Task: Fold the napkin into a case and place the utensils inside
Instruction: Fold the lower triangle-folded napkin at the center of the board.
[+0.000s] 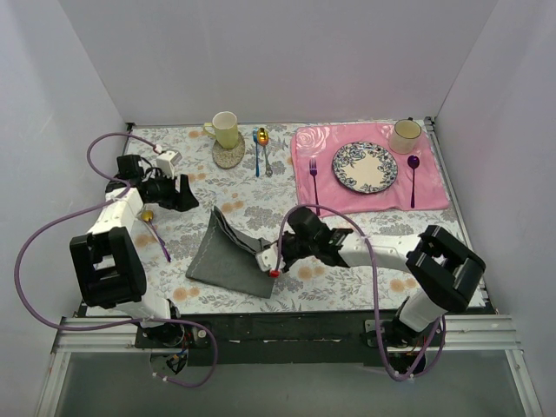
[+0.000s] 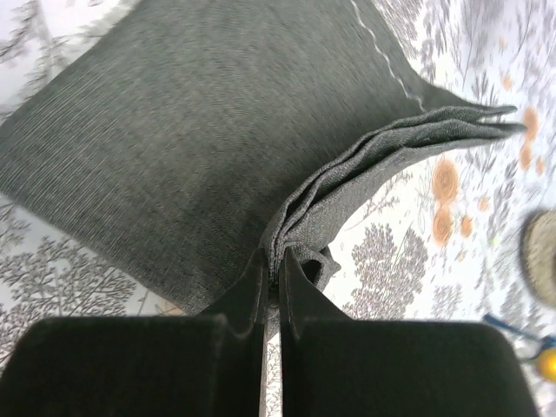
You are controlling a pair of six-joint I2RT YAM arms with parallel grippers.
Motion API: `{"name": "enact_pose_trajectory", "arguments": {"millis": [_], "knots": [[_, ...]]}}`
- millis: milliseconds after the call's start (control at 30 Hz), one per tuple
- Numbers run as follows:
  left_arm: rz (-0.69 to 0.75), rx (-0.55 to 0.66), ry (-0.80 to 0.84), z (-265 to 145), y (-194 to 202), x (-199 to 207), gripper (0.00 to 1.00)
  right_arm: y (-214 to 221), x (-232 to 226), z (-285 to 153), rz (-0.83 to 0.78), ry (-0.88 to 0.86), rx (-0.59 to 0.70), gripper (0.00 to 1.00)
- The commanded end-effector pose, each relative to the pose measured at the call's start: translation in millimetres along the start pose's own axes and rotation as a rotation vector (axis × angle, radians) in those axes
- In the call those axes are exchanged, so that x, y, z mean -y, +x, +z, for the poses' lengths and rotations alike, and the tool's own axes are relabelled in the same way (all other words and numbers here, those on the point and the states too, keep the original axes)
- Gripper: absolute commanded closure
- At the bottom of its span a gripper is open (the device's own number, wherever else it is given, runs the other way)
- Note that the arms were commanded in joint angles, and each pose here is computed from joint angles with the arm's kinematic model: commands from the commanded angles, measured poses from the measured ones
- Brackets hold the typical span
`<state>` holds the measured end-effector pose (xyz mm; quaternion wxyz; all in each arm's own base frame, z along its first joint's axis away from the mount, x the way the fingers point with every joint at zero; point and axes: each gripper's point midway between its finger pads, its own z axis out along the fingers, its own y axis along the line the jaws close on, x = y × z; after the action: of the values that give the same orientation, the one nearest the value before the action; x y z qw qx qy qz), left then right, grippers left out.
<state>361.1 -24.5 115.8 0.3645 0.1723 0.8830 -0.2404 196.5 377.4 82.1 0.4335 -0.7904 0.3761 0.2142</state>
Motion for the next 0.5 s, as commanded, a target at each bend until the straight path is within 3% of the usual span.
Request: {"name": "enact_pose_trajectory", "arguments": {"millis": [0,200,333,467], "knots": [[0.021,0.025,0.005,-12,-3,8,0.35,-26,3,-5,-0.312,0.052,0.064,0.99],[0.059,0.026,0.032,-15,-1,15,0.35,-27,-18,2,-0.447,0.012,0.067,0.99],[0.140,0.040,0.075,-21,-2,26,0.37,-22,-29,9,-0.485,-0.016,0.047,0.99],[0.171,-0.023,0.127,-22,12,36,0.43,-18,-33,15,-0.474,-0.043,0.014,0.99]]}}
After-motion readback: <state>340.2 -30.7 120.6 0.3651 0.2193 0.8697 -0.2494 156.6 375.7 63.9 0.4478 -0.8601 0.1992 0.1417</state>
